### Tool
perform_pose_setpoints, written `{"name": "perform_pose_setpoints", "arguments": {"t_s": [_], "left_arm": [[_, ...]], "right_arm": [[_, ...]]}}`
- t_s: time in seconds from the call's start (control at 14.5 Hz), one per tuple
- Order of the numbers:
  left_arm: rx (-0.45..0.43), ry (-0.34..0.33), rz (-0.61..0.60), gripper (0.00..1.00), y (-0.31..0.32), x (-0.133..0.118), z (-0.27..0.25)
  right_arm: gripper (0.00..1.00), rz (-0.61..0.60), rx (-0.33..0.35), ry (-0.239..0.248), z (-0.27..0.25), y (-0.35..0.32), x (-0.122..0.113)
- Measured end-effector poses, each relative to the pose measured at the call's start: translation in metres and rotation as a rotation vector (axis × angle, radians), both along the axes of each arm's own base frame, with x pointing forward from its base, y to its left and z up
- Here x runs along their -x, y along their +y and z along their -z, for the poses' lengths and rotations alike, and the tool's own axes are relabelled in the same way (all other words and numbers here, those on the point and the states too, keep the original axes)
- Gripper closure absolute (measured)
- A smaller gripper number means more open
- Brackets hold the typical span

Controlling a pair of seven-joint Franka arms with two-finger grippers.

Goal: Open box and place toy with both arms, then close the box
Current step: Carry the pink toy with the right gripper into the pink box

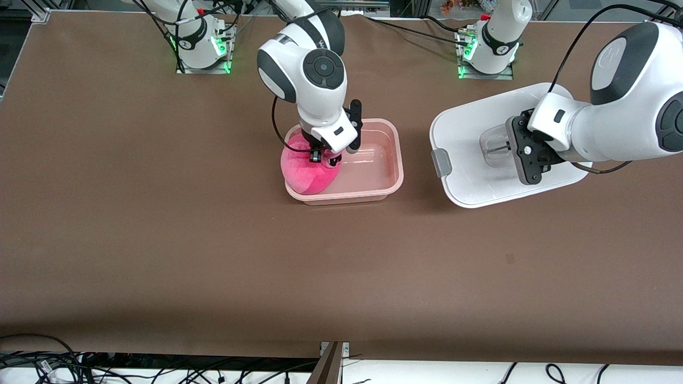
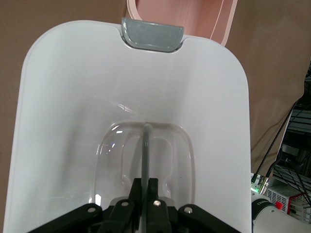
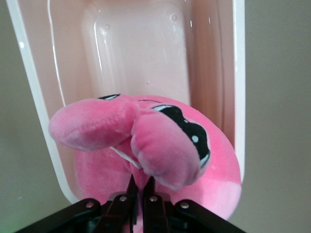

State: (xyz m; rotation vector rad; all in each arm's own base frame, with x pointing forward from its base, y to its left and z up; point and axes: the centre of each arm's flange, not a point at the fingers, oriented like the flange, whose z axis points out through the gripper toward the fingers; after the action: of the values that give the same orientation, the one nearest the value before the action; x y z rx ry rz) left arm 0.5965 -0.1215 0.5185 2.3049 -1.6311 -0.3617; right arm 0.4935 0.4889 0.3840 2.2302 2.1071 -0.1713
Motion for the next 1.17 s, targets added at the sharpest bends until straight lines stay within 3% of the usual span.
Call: {"name": "perform_pose_setpoints", "arguments": {"t_s": [0.28,0.62,0.76,0.89,1.17], "left_arm": [[0.000,0.000,0.000,0.93,0.000,0.000,0.000],[0.000,0.000,0.001,0.93,-0.001,0.000,0.000],[0.000,0.000,0.001,0.93,-0.001,0.000,0.000],[0.000,0.000,0.001,0.93,-0.001,0.000,0.000],[0.000,0.000,0.001,0.93,-0.001,0.000,0.000]], "right_arm": [[0.94,0.034,0.011,-0.007,0.035,0.033,0.024],[0.94,0.034,0.035,-0.020,0.050,0.031,0.019],[0.94,0.038,0.008,-0.038,0.059,0.035,0.015],[0.82,0.084,-0.040,-0.072,0.070,0.043,0.010],[0.43,0.228,-0.145,-0.142,0.070,0.056,0.004]]}}
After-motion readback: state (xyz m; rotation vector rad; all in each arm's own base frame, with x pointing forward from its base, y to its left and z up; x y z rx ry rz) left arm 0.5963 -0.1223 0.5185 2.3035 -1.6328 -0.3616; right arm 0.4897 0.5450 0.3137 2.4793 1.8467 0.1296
